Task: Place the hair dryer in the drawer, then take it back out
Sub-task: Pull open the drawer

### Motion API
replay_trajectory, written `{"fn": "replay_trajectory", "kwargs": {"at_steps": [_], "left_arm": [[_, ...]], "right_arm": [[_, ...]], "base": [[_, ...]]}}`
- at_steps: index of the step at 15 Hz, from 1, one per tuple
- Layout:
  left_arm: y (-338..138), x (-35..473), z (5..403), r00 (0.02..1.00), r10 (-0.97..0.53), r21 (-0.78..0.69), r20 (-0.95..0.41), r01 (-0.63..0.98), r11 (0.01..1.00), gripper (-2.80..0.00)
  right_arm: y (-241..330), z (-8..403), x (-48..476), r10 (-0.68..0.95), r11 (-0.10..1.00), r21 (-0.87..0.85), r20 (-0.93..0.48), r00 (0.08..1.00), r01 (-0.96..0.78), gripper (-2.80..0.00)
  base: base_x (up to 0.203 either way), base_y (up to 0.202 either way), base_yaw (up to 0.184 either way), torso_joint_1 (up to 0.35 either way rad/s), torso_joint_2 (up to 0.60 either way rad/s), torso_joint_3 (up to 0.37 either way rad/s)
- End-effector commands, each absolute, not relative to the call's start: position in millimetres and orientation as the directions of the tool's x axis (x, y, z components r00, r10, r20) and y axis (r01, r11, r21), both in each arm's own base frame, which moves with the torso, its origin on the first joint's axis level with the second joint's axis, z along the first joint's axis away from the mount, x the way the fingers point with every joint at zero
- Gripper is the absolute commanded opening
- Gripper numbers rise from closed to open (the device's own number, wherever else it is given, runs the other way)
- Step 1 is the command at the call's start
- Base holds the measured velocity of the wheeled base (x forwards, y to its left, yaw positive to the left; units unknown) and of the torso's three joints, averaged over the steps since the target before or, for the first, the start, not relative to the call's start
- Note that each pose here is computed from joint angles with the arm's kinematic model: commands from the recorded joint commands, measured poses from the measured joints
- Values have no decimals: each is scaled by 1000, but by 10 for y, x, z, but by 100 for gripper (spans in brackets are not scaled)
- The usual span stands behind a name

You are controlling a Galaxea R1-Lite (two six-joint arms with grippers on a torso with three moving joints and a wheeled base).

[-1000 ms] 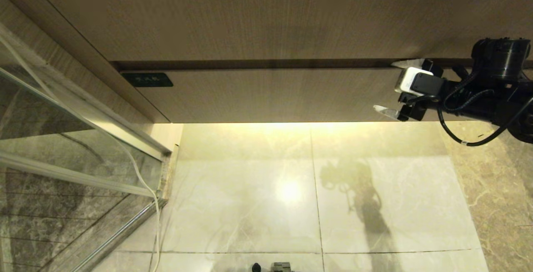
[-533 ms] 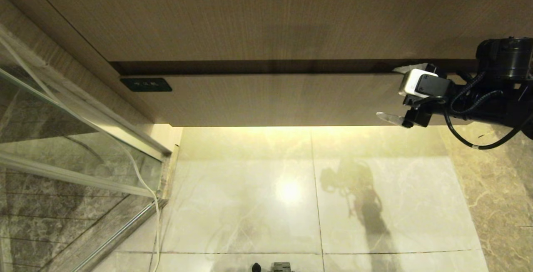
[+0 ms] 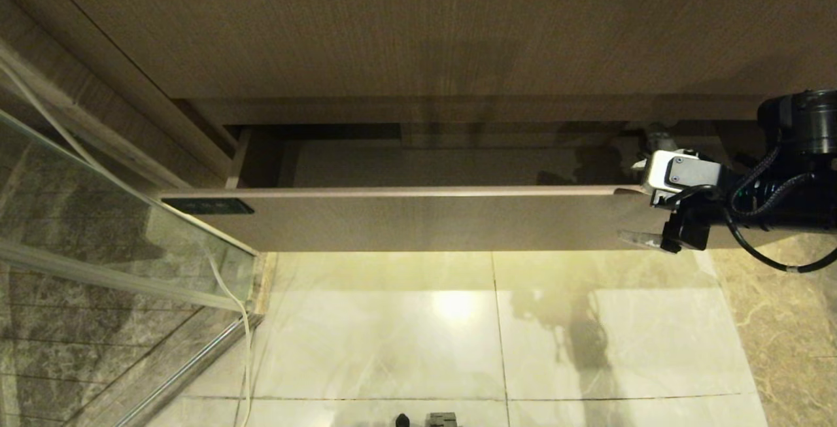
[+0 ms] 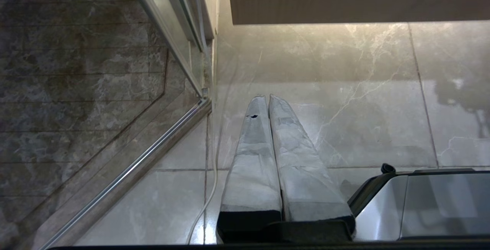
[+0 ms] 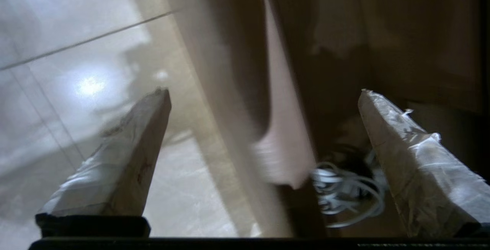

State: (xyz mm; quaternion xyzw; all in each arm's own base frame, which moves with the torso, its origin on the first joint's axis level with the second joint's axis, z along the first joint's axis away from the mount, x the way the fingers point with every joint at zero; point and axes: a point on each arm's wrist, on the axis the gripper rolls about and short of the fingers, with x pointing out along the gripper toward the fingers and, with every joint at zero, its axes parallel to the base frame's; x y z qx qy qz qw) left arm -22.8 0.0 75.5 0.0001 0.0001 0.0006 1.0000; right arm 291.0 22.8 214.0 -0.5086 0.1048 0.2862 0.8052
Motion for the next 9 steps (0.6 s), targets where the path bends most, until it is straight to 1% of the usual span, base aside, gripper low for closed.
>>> {"fn": "replay_trajectory", "kwargs": {"at_steps": [1, 4, 6, 9], "left_arm": [[0, -228, 755, 1000, 2, 0, 0, -2, 1000, -280], [0, -228, 755, 1000, 2, 0, 0, -2, 1000, -280], [0, -228, 755, 1000, 2, 0, 0, -2, 1000, -280], [0, -228, 755, 1000, 2, 0, 0, -2, 1000, -280]], "right_arm": [[221, 2243, 2762, 349, 313, -787, -425, 835, -532, 0], [188, 2249, 2485, 281, 322, -788, -451, 847, -526, 0], [172, 2260, 2280, 264, 322, -790, -455, 851, -522, 0], [138, 2287, 1878, 212, 323, -803, -454, 865, -501, 0]], "base": [[0, 0, 0, 0, 0, 0], [0, 0, 0, 0, 0, 0], [0, 0, 0, 0, 0, 0], [0, 0, 0, 0, 0, 0]]}}
